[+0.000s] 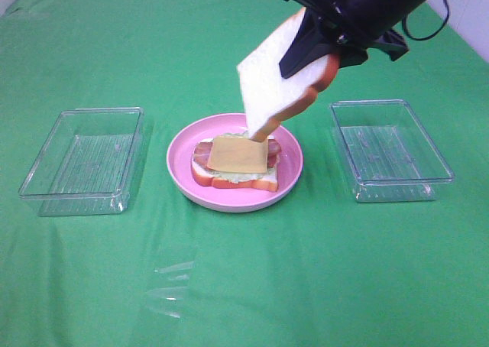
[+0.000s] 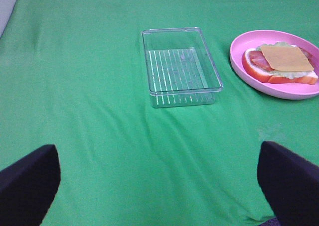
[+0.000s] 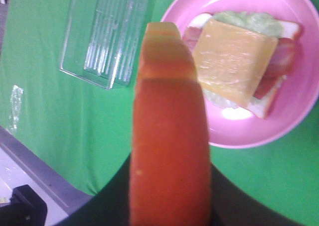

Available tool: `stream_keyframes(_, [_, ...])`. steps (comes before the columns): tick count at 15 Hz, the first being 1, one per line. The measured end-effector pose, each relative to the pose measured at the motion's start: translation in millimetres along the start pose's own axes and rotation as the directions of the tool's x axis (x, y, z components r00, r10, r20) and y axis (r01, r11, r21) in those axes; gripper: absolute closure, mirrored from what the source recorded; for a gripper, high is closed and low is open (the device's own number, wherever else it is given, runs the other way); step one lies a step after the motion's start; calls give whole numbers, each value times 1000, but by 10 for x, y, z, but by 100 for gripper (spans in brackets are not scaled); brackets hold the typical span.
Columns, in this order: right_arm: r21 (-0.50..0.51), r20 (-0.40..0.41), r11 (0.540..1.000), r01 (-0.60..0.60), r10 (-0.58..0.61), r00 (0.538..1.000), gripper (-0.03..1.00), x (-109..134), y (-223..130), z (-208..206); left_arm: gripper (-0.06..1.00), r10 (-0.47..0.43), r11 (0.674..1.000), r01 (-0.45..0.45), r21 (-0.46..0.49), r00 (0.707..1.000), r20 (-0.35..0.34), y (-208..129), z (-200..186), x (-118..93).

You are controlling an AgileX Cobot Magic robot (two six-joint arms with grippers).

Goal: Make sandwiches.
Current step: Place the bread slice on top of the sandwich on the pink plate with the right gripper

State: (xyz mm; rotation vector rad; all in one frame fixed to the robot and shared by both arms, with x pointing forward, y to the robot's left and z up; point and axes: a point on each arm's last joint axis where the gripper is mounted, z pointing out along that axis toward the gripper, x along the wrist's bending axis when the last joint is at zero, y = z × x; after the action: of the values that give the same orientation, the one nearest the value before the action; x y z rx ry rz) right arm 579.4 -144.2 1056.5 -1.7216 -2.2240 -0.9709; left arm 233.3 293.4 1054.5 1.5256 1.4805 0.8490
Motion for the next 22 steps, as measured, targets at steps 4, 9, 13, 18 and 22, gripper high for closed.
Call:
stream_keyframes(4, [30,-100,998,-51,54,993,72,-143,131,472,-5,0,1000,0,0,1000,0,0,0,0])
stream_keyframes(9, [64,-184,984,-167,176,967,72,-363,293,1061,-5,0,1000,0,0,1000,0,0,0,0])
stream_keyframes(13, [91,-176,973,-214,227,958,72,-522,281,1349,-5,0,1000,0,0,1000,0,0,0,0])
stream_keyframes(18, [141,-167,955,-260,282,945,72,-659,190,1589,-5,0,1000,0,0,1000,0,0,0,0])
stream_keyframes(22, [147,-165,953,-264,287,944,72,-677,176,1617,-5,0,1000,0,0,1000,0,0,0,0])
